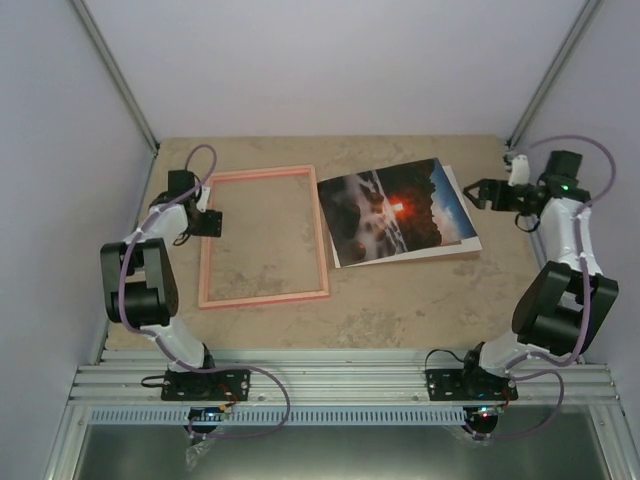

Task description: Put the photo into the frame

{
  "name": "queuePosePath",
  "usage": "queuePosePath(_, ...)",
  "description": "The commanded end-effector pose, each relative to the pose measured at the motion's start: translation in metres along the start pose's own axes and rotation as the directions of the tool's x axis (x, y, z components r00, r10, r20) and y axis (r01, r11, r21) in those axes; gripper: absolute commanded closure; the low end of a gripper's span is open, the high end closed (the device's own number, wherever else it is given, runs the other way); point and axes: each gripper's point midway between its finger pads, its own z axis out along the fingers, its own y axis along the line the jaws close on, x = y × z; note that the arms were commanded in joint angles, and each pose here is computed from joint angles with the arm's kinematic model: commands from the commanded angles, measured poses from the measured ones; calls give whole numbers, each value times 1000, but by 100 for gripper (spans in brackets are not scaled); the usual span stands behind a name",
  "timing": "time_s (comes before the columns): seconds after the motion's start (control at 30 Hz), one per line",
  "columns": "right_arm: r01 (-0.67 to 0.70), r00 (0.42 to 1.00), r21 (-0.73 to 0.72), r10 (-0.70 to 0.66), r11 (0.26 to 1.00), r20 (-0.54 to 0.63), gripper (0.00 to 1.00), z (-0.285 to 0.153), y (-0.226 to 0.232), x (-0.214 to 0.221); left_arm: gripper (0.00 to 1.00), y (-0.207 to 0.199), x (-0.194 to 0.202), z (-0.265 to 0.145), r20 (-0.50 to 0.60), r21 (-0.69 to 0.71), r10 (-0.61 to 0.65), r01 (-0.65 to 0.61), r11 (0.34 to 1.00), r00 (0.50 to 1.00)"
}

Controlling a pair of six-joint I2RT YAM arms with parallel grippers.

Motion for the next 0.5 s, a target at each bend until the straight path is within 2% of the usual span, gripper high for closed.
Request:
queuePosePath(0.0, -43, 996, -28, 41, 999, -76, 8, -24, -24, 43, 15, -11, -49, -53, 171, 52, 142, -152, 987, 975)
queuePosePath(0.1, -107, 990, -10, 105, 994, -96, 9, -35, -45, 65, 16, -54, -63, -77, 258, 125, 267, -306, 944, 929)
queuePosePath(0.17, -152, 983, -14, 150, 988, -110, 10, -38, -57, 81, 16, -103, -69, -88, 310, 173, 355, -420, 891, 882)
queuePosePath(0.33, -251, 957, -22, 245, 968, -154, 21, -29, -79, 115, 17, -235, -61, -93, 375, 301, 511, -623, 722, 773)
queuePosePath(0.47, -324, 934, -2, 319, 946, -163, 31, -16, -95, 127, 21, -314, -52, -90, 422, 337, 580, -715, 613, 697)
